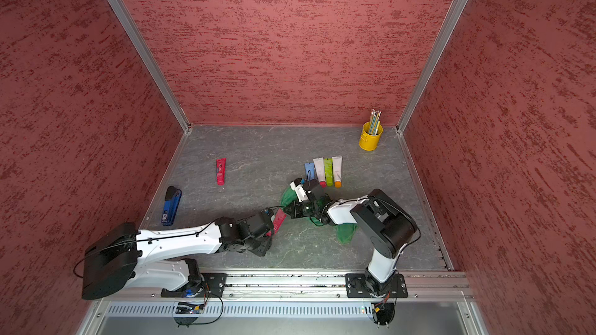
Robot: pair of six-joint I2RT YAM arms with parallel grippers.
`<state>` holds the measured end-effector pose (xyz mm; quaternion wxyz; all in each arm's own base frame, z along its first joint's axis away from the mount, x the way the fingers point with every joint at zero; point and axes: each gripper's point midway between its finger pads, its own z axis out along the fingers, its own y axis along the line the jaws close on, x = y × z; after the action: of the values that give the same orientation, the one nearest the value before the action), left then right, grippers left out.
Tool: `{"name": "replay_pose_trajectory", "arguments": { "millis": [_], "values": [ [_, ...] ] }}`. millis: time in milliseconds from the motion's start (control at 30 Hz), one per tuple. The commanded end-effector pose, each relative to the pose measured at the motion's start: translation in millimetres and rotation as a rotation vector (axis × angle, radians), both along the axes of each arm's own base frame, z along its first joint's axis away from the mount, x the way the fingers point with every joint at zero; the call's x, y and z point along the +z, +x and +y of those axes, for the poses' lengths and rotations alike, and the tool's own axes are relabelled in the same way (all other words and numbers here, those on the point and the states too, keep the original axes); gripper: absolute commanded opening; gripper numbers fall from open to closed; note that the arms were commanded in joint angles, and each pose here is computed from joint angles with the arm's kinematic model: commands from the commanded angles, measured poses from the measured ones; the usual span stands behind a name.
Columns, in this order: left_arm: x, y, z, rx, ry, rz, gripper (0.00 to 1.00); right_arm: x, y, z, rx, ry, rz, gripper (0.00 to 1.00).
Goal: Wipe the surface of the toothpaste tube
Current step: Wipe the dirt from the toothpaste tube.
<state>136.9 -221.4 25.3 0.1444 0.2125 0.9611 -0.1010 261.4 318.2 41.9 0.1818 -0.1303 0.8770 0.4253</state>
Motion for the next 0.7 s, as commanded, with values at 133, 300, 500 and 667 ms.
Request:
{"name": "replay_pose_trajectory", "arguments": {
  "millis": [133, 300, 500, 667],
  "values": [
    [3.0, 18.3, -1.5, 0.021, -0.019, -0.05, 0.33, 28.6, 10.6, 5.2, -0.02, 0.029, -0.073, 0.0],
    [1.4, 27.4, -1.6, 0.017, -0.012, -0.041, 0.23, 14.3, 13.3, 12.4, -0.007, 0.012, -0.03, 0.0],
    [5.1, 34.3, -1.8, 0.013, -0.041, -0.047, 0.16, -7.7, -8.1, 7.9, 0.012, -0.023, 0.034, 0.0],
    [3.3, 36.6, -7.0, -0.017, -0.04, -0.042, 0.13, -7.5, -30.9, 21.4, 0.069, 0.009, 0.068, 0.0]
  ]
}}
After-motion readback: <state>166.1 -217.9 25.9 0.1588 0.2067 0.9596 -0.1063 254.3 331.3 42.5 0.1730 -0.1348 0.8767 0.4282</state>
